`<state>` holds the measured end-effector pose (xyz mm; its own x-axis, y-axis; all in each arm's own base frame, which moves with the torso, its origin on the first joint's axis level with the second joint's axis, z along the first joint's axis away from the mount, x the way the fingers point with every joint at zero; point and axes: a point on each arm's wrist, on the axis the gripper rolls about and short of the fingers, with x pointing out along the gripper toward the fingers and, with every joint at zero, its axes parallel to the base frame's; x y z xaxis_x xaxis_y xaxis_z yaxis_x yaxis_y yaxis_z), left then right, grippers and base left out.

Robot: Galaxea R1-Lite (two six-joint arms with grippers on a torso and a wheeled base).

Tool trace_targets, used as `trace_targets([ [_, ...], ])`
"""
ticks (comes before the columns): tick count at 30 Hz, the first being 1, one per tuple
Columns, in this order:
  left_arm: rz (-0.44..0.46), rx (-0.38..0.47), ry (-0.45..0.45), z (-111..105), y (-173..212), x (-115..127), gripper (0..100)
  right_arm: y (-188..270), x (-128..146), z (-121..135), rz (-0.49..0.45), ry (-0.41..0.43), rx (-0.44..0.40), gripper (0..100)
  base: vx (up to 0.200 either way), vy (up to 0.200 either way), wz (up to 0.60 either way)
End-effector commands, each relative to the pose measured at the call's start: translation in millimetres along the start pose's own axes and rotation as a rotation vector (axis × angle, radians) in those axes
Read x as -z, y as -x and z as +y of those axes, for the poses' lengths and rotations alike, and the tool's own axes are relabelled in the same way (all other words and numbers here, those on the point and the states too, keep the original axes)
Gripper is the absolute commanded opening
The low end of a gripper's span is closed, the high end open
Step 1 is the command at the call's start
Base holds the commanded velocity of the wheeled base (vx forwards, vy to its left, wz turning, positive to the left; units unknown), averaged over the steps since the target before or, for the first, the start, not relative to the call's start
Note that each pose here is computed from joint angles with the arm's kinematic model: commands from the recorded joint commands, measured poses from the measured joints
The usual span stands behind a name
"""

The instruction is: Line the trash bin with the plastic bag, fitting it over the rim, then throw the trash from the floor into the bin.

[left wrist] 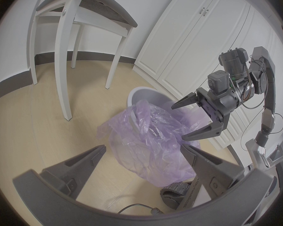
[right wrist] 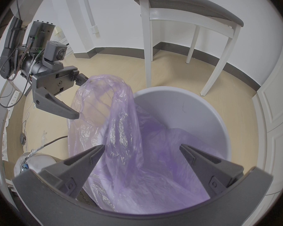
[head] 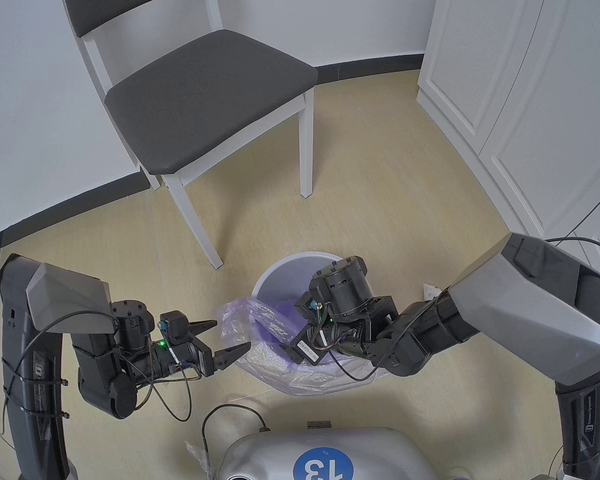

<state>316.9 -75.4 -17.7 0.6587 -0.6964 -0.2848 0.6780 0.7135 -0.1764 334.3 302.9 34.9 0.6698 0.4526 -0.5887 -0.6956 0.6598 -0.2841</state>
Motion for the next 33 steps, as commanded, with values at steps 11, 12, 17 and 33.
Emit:
trace_targets([
  [11,-0.016,-0.003,-0.011,1.2,0.2,-1.6,100,-11.7,5.3,-4.9,0.020,0.006,0.002,0,0.000,0.000,0.00],
  [12,-0.016,-0.003,-0.010,1.2,0.2,-1.6,100,-11.7,5.4,-4.8,0.021,0.006,0.002,0,0.000,0.000,0.00],
  [17,-0.022,-0.011,-0.013,3.0,2.1,-3.6,100,-5.6,-1.0,-14.7,-0.002,0.000,0.021,0,0.000,0.000,0.00],
  [33,-0.047,-0.037,-0.019,11.7,5.7,-9.1,100,-1.0,-57.1,-72.4,-0.119,-0.034,0.129,0,0.000,0.000,0.00],
])
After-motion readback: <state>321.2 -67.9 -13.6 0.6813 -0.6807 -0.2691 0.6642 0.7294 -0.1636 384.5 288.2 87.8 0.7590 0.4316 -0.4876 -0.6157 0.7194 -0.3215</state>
